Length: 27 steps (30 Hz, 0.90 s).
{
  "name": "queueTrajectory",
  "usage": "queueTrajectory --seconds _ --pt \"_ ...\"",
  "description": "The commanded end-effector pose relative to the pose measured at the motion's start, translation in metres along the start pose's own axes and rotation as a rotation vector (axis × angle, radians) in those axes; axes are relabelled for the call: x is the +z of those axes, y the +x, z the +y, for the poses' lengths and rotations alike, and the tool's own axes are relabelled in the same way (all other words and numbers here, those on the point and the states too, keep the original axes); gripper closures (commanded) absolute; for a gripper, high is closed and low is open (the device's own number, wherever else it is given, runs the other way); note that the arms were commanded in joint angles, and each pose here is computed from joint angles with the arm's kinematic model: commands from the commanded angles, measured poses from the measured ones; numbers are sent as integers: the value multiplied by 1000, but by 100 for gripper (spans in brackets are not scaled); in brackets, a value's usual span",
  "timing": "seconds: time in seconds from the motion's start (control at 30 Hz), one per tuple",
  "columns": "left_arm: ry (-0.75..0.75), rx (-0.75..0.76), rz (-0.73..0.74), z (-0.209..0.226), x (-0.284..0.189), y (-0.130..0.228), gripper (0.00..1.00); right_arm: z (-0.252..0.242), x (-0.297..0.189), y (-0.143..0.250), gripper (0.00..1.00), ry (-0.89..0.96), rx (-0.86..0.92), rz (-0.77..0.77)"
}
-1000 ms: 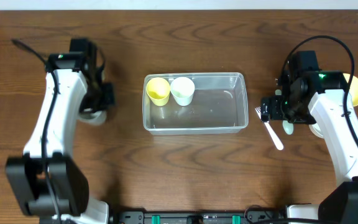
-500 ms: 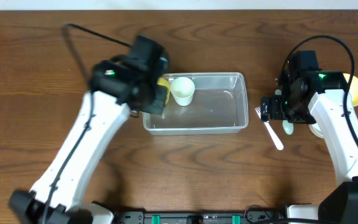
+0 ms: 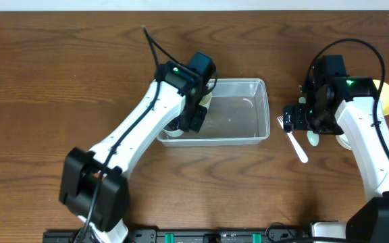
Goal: Pack container
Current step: 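Place grey cup with left gripper in container's front-left corner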
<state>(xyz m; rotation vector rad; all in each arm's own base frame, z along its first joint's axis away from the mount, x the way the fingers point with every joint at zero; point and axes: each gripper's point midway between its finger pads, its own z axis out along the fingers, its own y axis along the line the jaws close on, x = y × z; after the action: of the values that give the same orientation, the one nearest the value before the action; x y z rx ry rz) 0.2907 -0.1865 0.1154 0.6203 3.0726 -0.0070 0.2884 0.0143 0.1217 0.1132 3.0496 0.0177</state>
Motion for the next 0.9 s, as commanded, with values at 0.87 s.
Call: queueTrajectory --seconds 0.87 --pt "-37 27 85 22 60 -3 73 -5 1 2 2 10 -7 12"
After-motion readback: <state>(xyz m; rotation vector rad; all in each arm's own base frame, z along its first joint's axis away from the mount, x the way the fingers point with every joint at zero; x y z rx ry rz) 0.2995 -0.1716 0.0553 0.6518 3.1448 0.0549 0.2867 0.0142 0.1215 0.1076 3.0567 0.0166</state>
